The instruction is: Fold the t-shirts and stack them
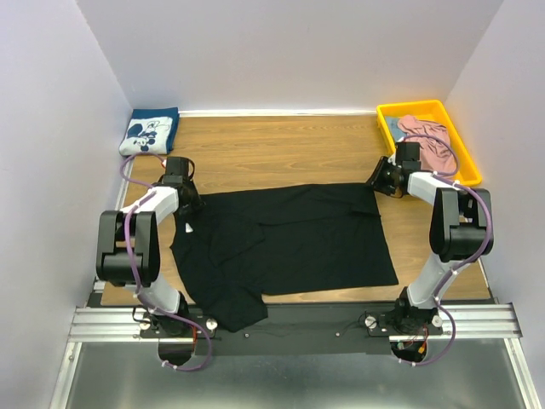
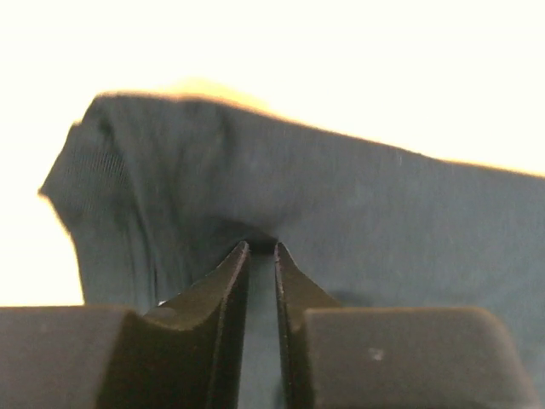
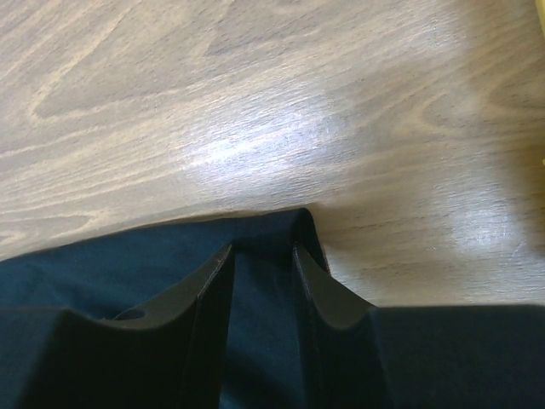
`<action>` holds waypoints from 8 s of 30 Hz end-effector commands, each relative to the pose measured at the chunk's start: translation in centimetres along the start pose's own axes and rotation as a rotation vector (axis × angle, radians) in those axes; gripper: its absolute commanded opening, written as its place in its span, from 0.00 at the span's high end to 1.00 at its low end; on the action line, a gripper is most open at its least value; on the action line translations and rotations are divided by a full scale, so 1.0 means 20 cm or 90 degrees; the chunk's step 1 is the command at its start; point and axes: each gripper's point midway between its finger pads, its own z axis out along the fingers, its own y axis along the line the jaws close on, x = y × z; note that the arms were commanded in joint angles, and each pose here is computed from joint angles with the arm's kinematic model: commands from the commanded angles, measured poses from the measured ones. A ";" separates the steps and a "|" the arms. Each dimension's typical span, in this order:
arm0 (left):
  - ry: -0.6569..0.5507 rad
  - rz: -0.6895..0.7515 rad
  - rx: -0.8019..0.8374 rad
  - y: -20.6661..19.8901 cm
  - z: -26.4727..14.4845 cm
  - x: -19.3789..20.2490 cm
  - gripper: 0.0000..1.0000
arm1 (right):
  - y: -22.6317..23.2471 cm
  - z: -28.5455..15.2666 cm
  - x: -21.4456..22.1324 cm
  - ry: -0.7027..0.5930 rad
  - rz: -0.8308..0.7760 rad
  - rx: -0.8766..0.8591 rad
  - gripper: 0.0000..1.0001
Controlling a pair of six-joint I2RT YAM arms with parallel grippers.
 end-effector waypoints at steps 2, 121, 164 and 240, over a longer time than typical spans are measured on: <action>-0.049 0.002 0.000 -0.02 0.06 -0.16 0.79 | -0.03 -0.01 -0.01 -0.013 -0.006 0.010 0.60; -0.088 0.011 -0.132 0.22 0.16 -0.23 0.77 | 0.11 0.21 -0.54 -0.034 -0.073 -0.023 0.61; -0.046 -0.076 -0.013 0.12 -0.04 0.09 0.77 | -0.01 0.08 0.18 0.093 0.144 -0.091 0.60; -0.065 -0.028 -0.130 0.32 -0.27 -0.17 1.00 | -0.10 0.22 -0.03 0.068 0.152 -0.050 0.60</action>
